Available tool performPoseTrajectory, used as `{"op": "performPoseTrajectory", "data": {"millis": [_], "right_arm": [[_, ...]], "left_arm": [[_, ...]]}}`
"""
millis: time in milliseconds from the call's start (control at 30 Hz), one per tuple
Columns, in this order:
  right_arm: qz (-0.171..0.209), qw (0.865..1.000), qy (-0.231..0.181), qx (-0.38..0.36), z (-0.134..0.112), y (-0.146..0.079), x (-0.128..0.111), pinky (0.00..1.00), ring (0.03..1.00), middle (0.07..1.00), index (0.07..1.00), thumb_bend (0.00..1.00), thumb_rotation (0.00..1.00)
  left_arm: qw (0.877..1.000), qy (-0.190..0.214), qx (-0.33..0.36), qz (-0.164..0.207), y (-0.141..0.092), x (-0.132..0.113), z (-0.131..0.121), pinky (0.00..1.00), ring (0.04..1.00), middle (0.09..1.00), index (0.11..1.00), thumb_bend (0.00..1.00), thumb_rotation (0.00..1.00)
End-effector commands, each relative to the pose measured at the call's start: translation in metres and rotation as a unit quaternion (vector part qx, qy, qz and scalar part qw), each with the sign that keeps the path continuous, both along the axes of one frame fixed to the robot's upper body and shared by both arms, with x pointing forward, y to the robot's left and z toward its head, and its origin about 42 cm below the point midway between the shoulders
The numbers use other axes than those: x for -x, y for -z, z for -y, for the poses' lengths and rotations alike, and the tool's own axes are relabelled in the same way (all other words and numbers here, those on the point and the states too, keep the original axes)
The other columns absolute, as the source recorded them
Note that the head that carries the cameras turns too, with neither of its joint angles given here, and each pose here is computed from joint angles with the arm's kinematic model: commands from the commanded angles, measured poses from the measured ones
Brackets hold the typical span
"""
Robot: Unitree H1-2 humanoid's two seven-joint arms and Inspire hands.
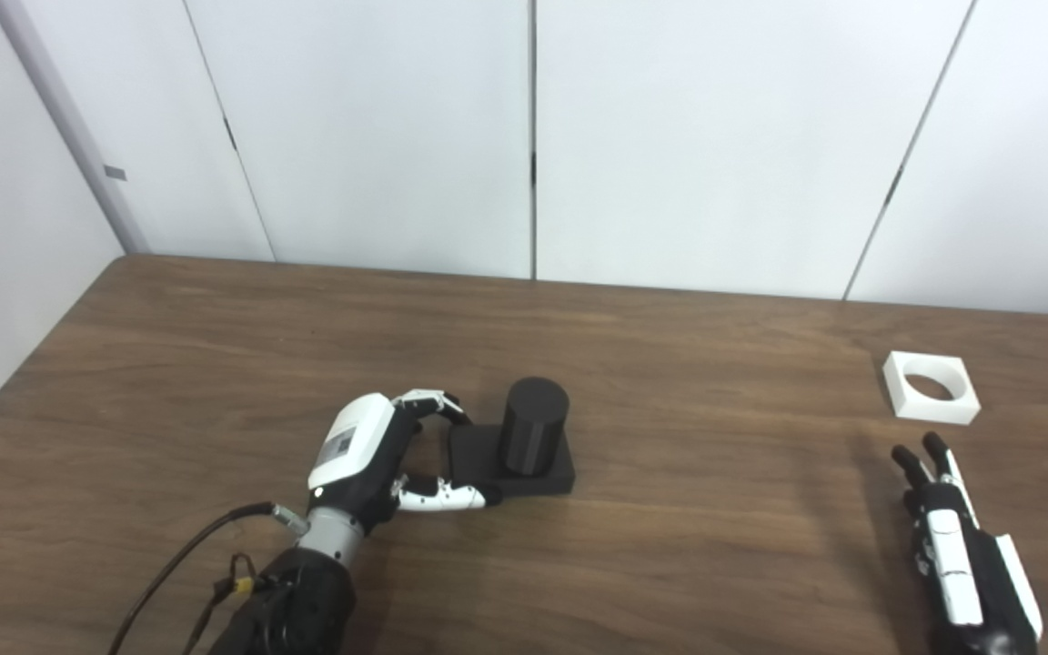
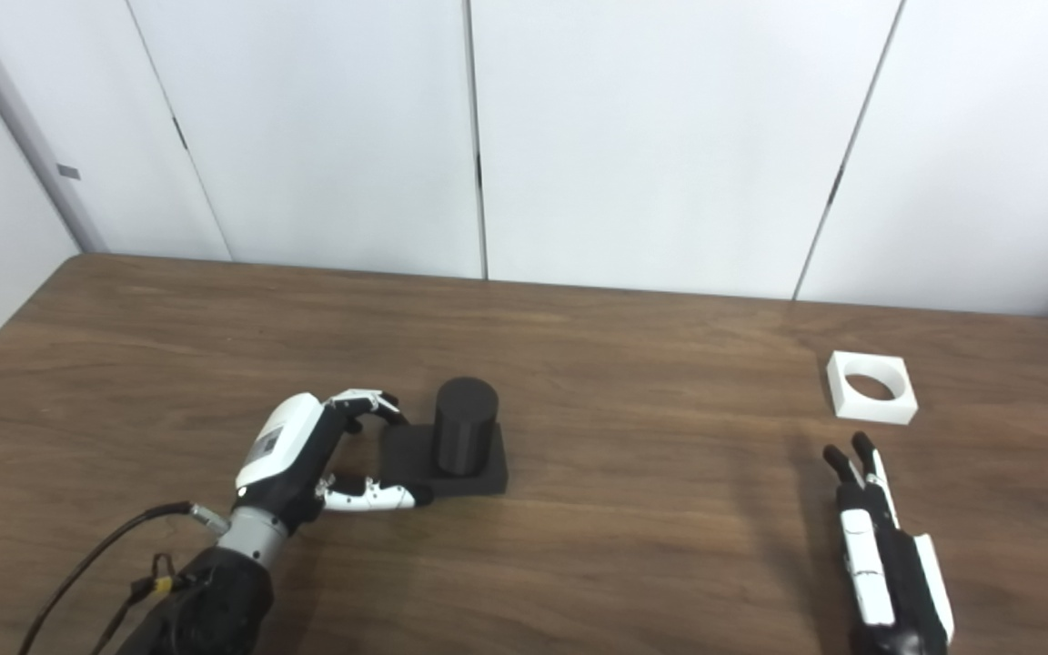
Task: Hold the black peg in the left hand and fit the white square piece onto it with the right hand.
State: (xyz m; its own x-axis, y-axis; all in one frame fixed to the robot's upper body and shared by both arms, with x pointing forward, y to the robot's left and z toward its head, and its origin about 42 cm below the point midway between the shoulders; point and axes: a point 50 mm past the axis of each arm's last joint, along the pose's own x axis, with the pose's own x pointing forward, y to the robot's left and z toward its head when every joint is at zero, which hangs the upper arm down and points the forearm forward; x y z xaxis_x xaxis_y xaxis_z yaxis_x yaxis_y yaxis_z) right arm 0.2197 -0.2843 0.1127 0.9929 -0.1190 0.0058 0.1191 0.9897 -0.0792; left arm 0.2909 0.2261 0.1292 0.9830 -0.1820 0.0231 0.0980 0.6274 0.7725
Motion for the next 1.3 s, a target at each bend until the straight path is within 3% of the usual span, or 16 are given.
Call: {"op": "performPoseTrajectory", "data": {"millis": [0,167,500,800,933,1067,1267], "right_arm": [[-0.003,1.0,-0.011,-0.016,-0.018,-0.002,-0.002,1.0,1.0,0.943,1.0,0.54,0.93],[0.001,1.0,-0.008,-0.018,-0.022,-0.005,-0.004,1.0,1.0,0.935,1.0,0.52,0.93],[0.001,1.0,-0.006,-0.017,-0.025,-0.007,-0.006,1.0,1.0,0.935,1.0,0.54,0.93],[0.0,1.0,-0.008,-0.016,-0.03,-0.01,-0.005,1.0,1.0,0.938,1.0,0.56,0.93],[0.002,1.0,-0.007,-0.023,-0.035,-0.012,-0.005,1.0,0.986,0.928,1.0,0.57,0.93],[0.005,1.0,-0.009,-0.017,-0.038,-0.013,-0.007,1.0,0.978,0.922,1.0,0.54,0.93],[0.008,1.0,-0.01,-0.014,-0.042,-0.015,-0.008,1.0,0.977,0.926,1.0,0.5,0.94]], "left_arm": [[0.999,0.052,0.01,-0.004,0.001,0.011,0.018,0.68,0.794,0.787,0.487,0.51,0.04],[0.995,0.099,0.008,-0.02,0.018,0.034,0.032,0.66,0.786,0.785,0.487,0.51,0.04],[0.989,0.145,-0.011,-0.03,0.036,0.063,0.055,0.68,0.799,0.78,0.487,0.51,0.04],[0.987,0.146,-0.049,-0.035,0.043,0.067,0.053,0.7,0.815,0.787,0.488,0.51,0.05],[0.983,0.154,-0.099,-0.019,0.044,0.068,0.046,0.73,0.805,0.777,0.487,0.51,0.04],[0.977,0.162,-0.137,-0.005,0.043,0.069,0.043,0.82,0.803,0.762,0.487,0.51,0.04],[0.973,0.167,-0.158,-0.008,0.043,0.071,0.043,0.83,0.804,0.756,0.486,0.52,0.04]]}}
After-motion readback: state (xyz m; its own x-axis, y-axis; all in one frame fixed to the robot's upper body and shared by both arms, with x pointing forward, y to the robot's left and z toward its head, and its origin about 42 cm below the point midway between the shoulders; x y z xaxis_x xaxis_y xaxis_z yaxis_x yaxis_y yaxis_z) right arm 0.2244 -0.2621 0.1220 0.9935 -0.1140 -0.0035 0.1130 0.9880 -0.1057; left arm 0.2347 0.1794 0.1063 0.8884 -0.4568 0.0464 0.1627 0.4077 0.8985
